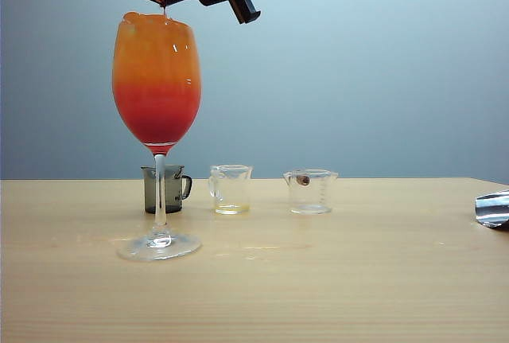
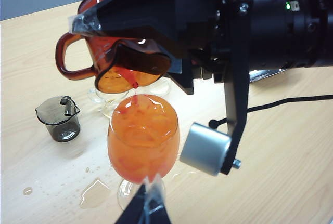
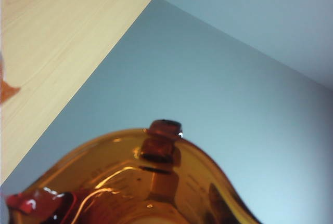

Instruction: Pick up the fourth measuring cup from the left, pour the grenadine inside into the goblet, and finally put the measuring cup back in its original place.

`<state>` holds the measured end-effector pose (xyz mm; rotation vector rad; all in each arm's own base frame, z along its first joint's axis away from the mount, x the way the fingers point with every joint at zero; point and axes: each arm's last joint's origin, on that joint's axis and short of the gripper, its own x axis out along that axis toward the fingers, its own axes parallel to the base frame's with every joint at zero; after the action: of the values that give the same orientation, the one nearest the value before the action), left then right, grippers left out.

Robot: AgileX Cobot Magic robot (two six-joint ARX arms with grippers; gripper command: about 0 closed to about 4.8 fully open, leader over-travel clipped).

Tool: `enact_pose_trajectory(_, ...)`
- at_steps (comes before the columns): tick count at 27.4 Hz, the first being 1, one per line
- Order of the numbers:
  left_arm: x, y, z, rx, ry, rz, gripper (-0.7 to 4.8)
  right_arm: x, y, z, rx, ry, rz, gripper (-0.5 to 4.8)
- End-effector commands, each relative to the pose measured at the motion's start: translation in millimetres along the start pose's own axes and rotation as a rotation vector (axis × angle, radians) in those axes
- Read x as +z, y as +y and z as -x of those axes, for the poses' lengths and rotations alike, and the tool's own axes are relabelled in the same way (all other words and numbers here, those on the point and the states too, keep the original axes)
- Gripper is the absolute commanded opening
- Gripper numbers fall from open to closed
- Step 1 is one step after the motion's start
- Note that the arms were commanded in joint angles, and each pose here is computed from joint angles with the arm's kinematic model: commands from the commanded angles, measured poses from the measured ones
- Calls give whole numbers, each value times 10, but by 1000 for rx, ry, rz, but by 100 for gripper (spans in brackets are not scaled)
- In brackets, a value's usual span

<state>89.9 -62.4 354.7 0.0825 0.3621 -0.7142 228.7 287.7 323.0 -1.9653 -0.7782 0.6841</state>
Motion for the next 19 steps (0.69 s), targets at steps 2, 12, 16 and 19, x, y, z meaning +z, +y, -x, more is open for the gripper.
enact_pose_trajectory(2, 12, -1, 11, -2, -8, -5, -5, -23, -56, 21, -34, 15, 1, 30)
enact_pose_trajectory(12, 12, -1, 11, -1, -9, -5, -5, -25, -59, 21, -37, 16, 1, 30)
enact_pose_trajectory(16, 13, -1, 11, -1, -9, -5, -5, -31, -71, 22, -50, 23, 0, 30)
enact_pose_trajectory(19, 15, -1, 11, -1, -11, -5, -5, -31, -71, 22, -49, 22, -1, 30)
